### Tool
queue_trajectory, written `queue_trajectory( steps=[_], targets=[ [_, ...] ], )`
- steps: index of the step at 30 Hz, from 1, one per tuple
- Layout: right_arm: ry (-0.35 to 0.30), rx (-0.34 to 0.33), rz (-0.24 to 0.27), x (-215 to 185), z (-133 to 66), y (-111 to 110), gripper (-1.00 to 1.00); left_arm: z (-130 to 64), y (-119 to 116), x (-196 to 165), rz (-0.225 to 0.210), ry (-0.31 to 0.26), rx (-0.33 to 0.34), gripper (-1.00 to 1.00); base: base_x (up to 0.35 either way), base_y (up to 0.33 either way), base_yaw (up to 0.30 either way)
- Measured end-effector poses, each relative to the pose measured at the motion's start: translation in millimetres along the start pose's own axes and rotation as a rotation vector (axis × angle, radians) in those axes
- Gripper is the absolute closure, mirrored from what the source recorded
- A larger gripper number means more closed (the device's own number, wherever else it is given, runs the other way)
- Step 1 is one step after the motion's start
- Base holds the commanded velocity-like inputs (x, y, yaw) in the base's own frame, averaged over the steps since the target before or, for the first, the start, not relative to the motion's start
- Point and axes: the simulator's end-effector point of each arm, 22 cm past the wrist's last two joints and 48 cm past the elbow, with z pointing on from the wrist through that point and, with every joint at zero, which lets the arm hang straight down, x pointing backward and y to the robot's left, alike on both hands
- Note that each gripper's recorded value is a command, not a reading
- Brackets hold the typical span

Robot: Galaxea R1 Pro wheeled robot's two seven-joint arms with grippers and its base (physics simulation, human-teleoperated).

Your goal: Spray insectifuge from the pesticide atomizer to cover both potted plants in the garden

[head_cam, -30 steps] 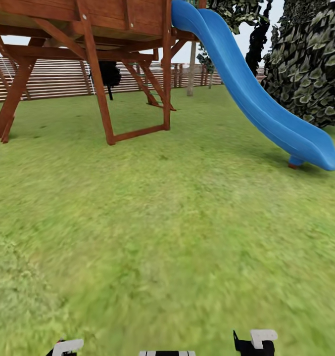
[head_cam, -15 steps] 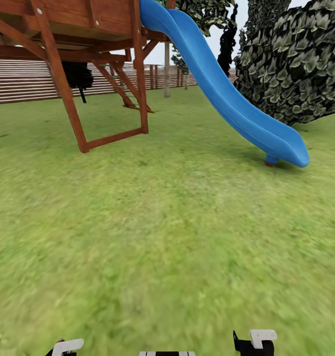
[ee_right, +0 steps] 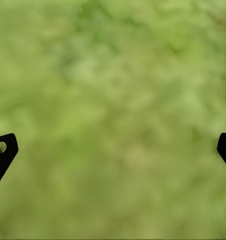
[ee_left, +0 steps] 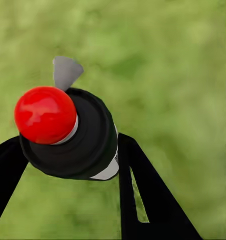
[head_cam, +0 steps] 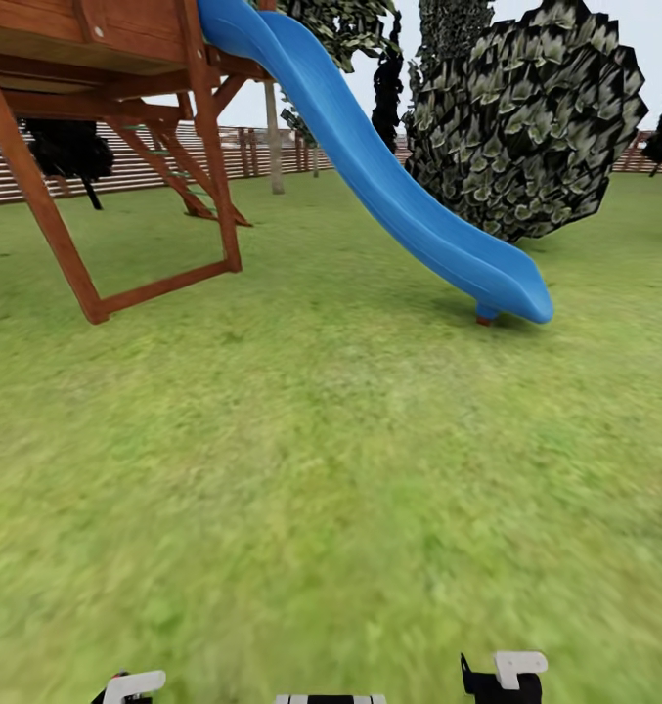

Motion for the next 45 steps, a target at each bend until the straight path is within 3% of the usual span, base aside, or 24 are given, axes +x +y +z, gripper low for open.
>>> queue_trajectory(
  steps=[45],
  targets=[
    [0.000,0.000,0.000,-0.3,0.2,0.0,-1.00,0.2,1.4,-0.4,0.000,-0.001,-0.002,1.00,0.337,0.000,-0.299]
  ],
)
